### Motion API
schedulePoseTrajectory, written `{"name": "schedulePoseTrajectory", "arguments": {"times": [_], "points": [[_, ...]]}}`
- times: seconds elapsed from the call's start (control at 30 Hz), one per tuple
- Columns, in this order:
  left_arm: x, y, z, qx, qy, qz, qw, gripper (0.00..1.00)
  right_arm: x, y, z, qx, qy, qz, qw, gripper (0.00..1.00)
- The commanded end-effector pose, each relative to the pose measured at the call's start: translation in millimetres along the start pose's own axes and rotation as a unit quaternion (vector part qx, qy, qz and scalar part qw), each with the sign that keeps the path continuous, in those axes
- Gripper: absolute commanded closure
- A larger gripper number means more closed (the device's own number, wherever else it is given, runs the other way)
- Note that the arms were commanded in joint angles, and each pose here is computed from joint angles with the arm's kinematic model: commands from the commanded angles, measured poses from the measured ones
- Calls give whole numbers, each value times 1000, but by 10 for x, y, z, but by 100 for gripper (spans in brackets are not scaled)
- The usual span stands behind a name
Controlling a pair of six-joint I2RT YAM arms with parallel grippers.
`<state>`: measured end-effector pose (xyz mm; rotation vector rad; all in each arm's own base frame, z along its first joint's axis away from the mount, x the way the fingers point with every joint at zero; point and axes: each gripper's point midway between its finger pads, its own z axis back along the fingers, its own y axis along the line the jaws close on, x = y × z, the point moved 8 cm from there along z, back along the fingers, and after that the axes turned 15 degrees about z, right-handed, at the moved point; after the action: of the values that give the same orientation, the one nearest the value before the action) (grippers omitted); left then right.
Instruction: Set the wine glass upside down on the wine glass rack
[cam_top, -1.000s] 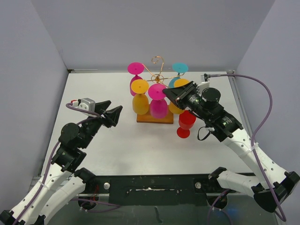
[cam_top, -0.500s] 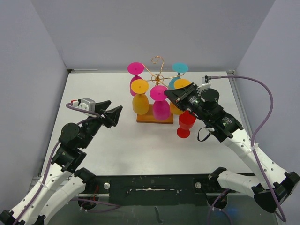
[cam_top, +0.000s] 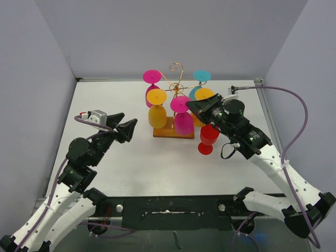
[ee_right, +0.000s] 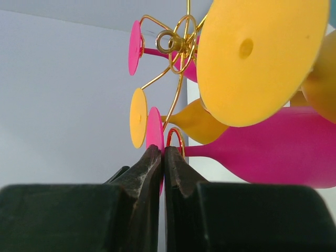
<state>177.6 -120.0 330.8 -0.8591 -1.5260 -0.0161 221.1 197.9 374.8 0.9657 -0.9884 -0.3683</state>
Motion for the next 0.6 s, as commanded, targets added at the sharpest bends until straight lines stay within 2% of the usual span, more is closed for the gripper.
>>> {"name": "schedulePoseTrajectory", "arguments": {"times": [0.0, 0.27, 0.57], "points": [[102, -39, 3, -7, -24, 1, 1000, 42, 89, 41, 41, 5, -31, -1, 1000, 98], [102, -37, 7, -6, -24, 1, 1000, 41, 77, 1, 5, -6, -30, 2, 1000, 85], [106, -41, 8, -6, -24, 2, 1000, 41, 101, 9, 97, 0, -41, 0, 999, 57]]}}
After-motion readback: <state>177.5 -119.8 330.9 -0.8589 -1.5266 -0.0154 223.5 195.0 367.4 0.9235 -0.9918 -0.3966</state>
